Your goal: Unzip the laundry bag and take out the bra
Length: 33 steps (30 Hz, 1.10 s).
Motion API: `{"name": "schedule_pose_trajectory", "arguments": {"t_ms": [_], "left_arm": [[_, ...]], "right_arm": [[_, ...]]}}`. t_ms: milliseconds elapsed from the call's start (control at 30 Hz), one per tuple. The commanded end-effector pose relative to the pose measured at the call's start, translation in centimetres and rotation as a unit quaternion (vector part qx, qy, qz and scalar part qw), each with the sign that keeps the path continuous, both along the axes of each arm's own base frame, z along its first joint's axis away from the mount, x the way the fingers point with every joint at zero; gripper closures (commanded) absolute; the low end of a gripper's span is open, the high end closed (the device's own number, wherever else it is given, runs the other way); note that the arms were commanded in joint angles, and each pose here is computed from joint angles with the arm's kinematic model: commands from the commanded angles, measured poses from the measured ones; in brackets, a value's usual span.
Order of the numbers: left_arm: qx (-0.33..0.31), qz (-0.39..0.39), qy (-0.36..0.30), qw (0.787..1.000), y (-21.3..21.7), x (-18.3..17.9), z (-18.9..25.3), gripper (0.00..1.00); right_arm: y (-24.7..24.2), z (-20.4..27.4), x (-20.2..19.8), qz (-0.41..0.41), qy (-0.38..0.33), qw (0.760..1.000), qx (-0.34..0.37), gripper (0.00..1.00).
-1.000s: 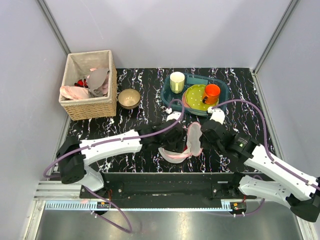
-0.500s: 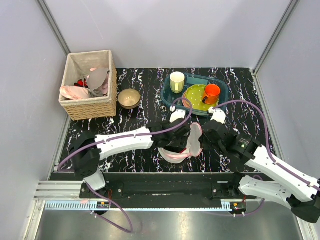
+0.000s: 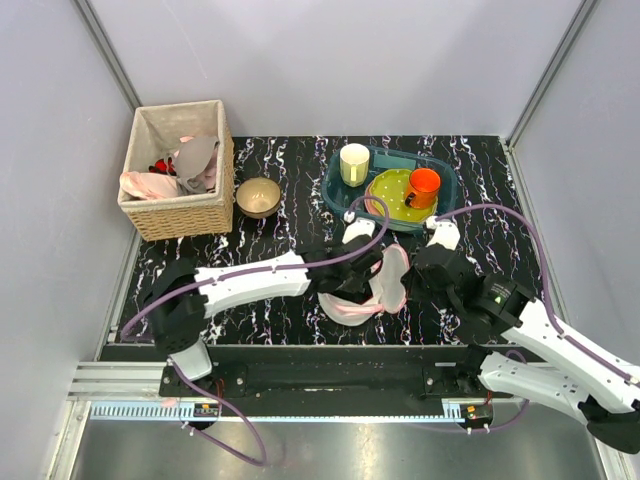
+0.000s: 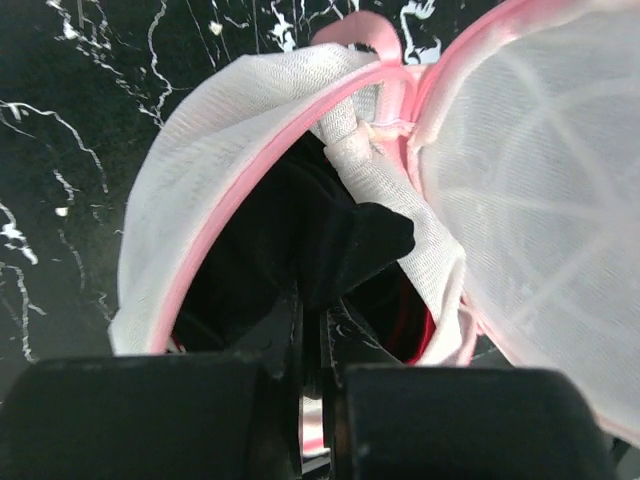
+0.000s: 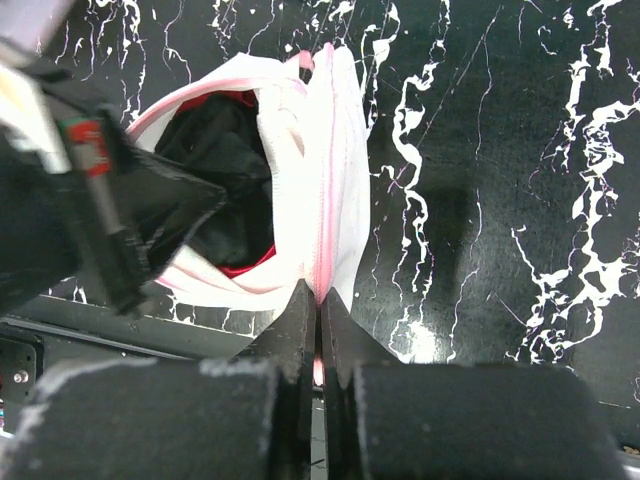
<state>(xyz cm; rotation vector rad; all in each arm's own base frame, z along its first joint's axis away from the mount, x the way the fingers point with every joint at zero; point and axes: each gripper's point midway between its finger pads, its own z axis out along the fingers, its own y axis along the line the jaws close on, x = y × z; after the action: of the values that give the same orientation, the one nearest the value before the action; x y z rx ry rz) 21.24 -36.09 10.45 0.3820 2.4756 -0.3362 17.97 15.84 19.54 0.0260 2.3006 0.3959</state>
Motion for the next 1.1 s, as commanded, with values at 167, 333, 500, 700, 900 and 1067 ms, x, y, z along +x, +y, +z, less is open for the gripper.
{"name": "schedule_pose_trajectory", "arguments": {"t_ms": [167, 333, 500, 700, 900, 1067], "left_arm": [[-0.116, -0.040, -0.077, 0.989, 1.8, -1.1, 14.3, 1.00], [-0.147, -0.053, -0.128, 0.979, 3.9, -1.4, 19.4, 1.00], [-0.192, -0.026, -0.176, 0.965, 6.5, -0.9, 24.4, 1.00], [-0.219, 0.055, -0.279, 0.933, 11.7, 0.7, 31.0, 1.00], [-0.177, 0.137, -0.364, 0.904, 17.7, 3.2, 36.5, 1.00], [-0.158, 0.189, -0.402, 0.882, 22.2, 7.1, 40.3, 1.00]], "right_arm": [[0.0, -1.1, 0.4, -0.017, -0.001, 1.000, -0.003, 1.00], [0.2, -2.3, 0.3, -0.017, 0.005, 1.000, -0.001, 1.00], [0.6, -3.3, 0.1, -0.011, 0.020, 1.000, -0.003, 1.00], [1.1, -3.5, -0.1, -0.001, 0.028, 1.000, 0.000, 1.00], [1.4, -3.1, 0.1, 0.004, 0.027, 1.000, -0.001, 1.00], [1.9, -3.2, 0.1, 0.008, 0.035, 0.999, 0.003, 1.00]]}}
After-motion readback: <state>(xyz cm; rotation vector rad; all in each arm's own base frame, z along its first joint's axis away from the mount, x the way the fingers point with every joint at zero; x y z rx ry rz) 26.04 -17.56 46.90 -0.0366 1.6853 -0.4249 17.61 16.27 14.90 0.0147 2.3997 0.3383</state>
